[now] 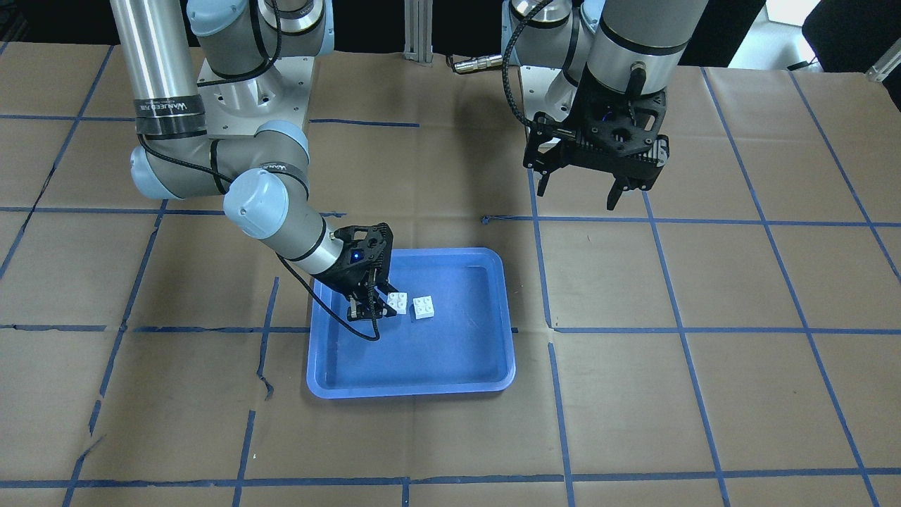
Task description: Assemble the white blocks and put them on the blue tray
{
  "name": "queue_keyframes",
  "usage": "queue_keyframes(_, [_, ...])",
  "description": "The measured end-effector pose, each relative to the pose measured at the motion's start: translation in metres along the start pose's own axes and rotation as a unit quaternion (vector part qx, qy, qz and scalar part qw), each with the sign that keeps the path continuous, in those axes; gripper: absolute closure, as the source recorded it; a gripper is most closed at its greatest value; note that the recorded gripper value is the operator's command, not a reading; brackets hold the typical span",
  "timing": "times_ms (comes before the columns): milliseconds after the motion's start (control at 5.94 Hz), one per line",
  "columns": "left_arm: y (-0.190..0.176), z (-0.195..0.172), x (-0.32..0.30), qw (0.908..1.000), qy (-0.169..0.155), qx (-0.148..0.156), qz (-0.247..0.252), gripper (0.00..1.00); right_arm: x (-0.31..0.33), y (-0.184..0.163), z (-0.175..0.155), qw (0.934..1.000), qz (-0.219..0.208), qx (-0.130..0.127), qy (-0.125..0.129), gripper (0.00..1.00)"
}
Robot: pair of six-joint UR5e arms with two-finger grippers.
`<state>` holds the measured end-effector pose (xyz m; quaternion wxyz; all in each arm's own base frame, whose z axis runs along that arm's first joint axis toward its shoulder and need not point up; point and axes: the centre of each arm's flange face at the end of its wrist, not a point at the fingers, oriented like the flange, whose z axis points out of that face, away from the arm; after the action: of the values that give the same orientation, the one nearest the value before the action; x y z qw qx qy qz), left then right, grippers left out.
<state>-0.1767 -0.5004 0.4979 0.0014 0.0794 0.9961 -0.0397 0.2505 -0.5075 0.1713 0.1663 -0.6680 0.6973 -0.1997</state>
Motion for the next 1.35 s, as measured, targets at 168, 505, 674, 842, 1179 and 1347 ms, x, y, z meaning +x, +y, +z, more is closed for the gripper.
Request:
queue_keyframes(168, [0.002, -0.005, -0.001, 0.9995, 0.000, 0.006, -0.032, 0.02, 0.000, 0.004, 0.008, 1.0000, -0.001, 0.001, 0.001, 0.64])
queue_keyframes(505, [0.005, -0.010, -0.002, 0.9989, 0.001, 0.011, -0.045, 0.02, 0.000, 0.007, 0.016, 1.0000, 0.000, 0.004, 0.001, 0.64])
queue_keyframes(674, [0.005, -0.010, -0.002, 0.9989, 0.001, 0.012, -0.046, 0.02, 0.000, 0.007, 0.017, 1.0000, 0.004, 0.005, 0.000, 0.64])
queue_keyframes(842, [0.005, -0.010, -0.002, 0.9989, 0.001, 0.012, -0.046, 0.02, -0.001, 0.005, 0.018, 1.0000, 0.007, 0.006, 0.000, 0.64])
queue_keyframes(1179, [0.005, -0.011, -0.002, 0.9989, 0.001, 0.012, -0.046, 0.02, -0.004, -0.002, 0.021, 0.9999, 0.012, 0.007, -0.003, 0.64])
queue_keyframes(1347, [0.005, -0.011, -0.002, 0.9989, 0.001, 0.012, -0.046, 0.02, -0.005, -0.003, 0.021, 0.9999, 0.013, 0.007, -0.004, 0.64])
